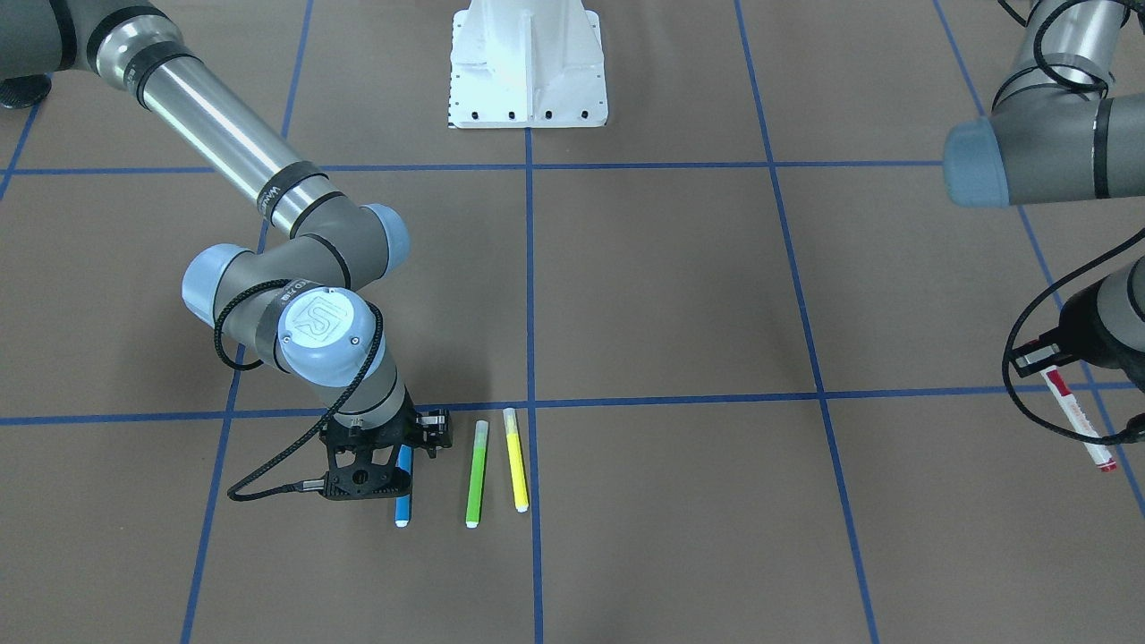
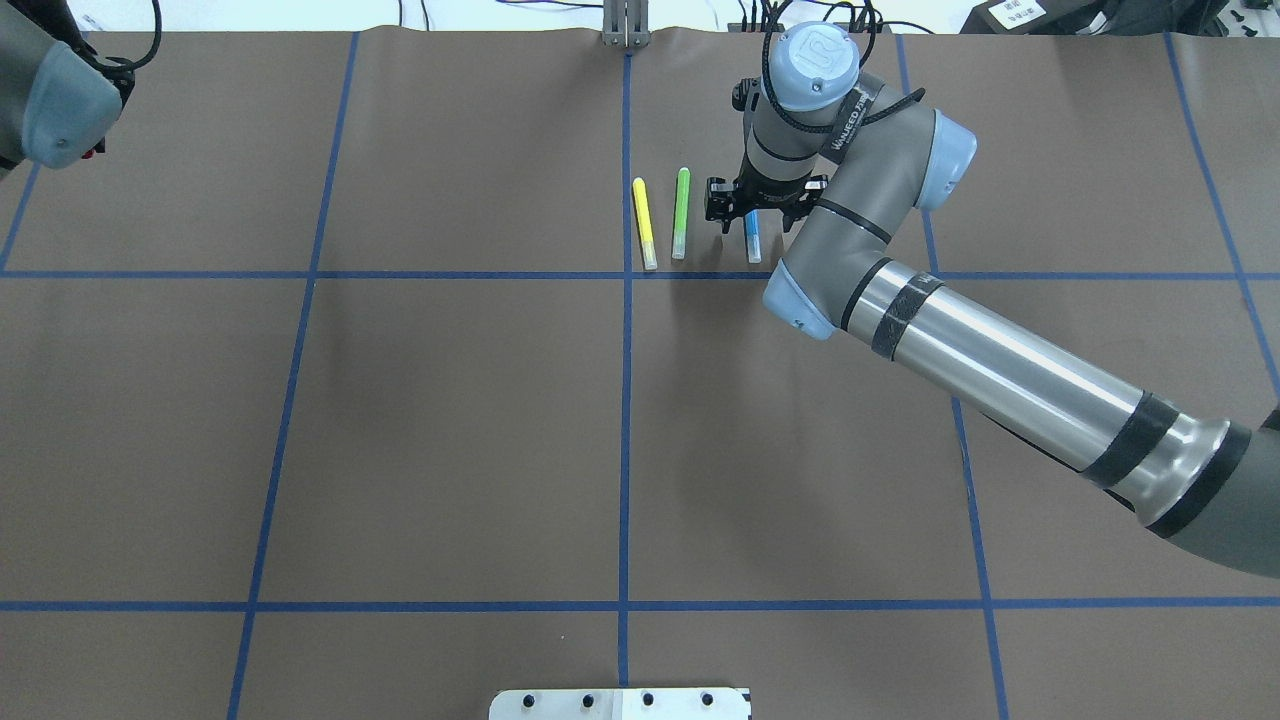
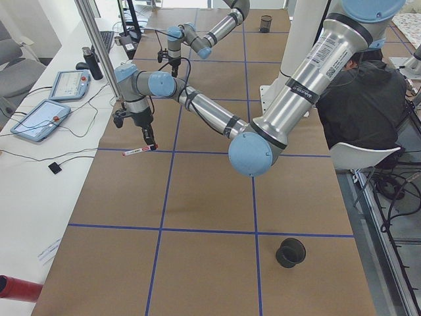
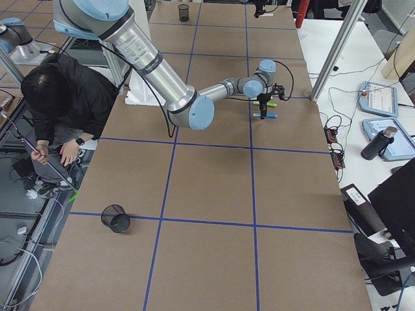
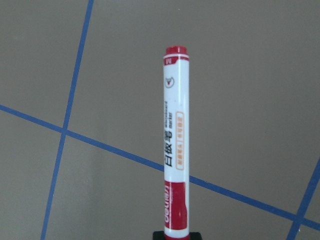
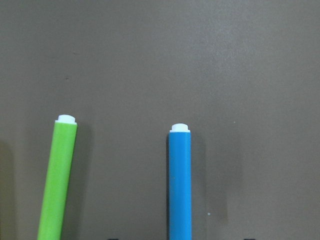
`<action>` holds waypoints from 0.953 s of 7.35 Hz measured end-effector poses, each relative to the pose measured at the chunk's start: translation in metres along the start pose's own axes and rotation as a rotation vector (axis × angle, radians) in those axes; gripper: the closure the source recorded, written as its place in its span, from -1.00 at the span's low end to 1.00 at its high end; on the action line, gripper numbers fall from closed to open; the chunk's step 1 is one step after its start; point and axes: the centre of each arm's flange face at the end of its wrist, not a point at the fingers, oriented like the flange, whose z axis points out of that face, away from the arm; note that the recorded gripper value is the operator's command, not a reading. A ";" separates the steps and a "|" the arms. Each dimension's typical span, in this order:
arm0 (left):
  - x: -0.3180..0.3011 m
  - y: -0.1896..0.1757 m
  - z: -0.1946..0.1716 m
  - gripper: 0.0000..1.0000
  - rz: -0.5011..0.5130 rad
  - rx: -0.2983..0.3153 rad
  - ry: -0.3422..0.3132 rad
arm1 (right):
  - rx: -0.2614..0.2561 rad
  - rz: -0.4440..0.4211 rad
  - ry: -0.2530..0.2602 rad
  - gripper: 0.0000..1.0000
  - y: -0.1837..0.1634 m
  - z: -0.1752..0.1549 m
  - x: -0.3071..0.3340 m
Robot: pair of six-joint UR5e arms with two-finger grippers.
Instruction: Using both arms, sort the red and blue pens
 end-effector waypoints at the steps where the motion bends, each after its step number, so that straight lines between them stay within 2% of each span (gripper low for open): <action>1: 0.000 0.000 0.000 1.00 0.000 0.000 0.000 | -0.006 -0.001 0.005 -0.42 0.002 0.004 0.000; 3: -0.005 -0.001 -0.001 1.00 -0.009 -0.004 -0.001 | -0.014 -0.002 0.010 -0.38 0.005 0.010 0.000; 5: -0.024 0.006 -0.005 1.00 -0.040 -0.019 -0.009 | -0.015 -0.003 0.010 0.23 0.006 0.010 -0.001; 7: -0.035 0.018 -0.003 1.00 -0.049 -0.027 -0.012 | -0.012 -0.002 0.006 0.48 0.005 0.007 -0.002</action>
